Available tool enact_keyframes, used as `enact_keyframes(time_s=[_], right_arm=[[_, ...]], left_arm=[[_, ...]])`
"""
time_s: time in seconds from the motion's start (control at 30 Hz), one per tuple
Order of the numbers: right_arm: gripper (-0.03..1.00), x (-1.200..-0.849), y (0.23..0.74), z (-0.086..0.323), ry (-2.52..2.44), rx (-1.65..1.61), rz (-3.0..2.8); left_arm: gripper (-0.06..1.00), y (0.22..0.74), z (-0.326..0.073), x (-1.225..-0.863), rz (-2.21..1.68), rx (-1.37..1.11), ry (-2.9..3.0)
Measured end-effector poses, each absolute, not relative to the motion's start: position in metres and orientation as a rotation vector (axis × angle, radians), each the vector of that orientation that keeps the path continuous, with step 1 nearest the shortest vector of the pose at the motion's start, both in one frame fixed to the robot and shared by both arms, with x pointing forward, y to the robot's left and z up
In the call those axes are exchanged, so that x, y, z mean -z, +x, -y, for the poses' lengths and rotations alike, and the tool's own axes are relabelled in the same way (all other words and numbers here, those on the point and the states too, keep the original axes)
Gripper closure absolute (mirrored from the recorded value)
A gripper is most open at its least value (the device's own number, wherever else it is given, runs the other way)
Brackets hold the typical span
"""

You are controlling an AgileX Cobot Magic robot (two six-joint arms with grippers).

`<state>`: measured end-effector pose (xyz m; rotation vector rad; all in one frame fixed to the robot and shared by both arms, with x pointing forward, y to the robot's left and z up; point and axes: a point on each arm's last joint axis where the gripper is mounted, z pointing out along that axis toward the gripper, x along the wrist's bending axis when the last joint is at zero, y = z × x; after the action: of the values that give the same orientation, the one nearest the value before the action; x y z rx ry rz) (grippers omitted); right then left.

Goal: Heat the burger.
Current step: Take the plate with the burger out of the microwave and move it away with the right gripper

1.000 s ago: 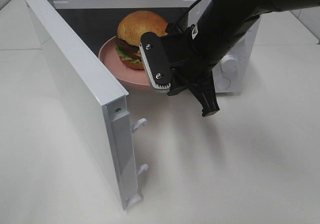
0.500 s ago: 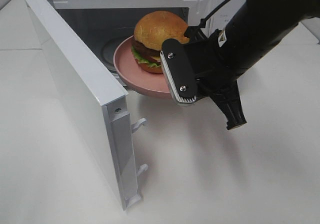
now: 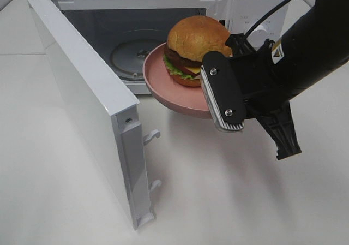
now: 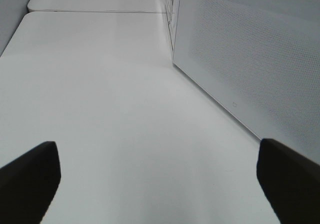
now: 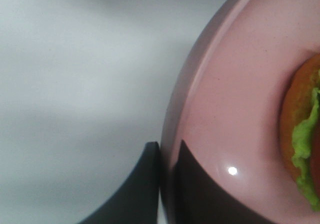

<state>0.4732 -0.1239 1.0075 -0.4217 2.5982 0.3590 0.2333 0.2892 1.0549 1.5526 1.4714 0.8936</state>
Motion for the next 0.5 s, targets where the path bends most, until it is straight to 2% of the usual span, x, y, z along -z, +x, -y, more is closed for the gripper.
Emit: enact_keyframes(time_s=[0.5], right_arm=[[0.92, -1.013, 0.436, 0.149, -0.344, -0.361, -2.62]], left_arm=[[-0.05, 0.233, -0.289, -1.055, -1.471, -0.894, 1.553]])
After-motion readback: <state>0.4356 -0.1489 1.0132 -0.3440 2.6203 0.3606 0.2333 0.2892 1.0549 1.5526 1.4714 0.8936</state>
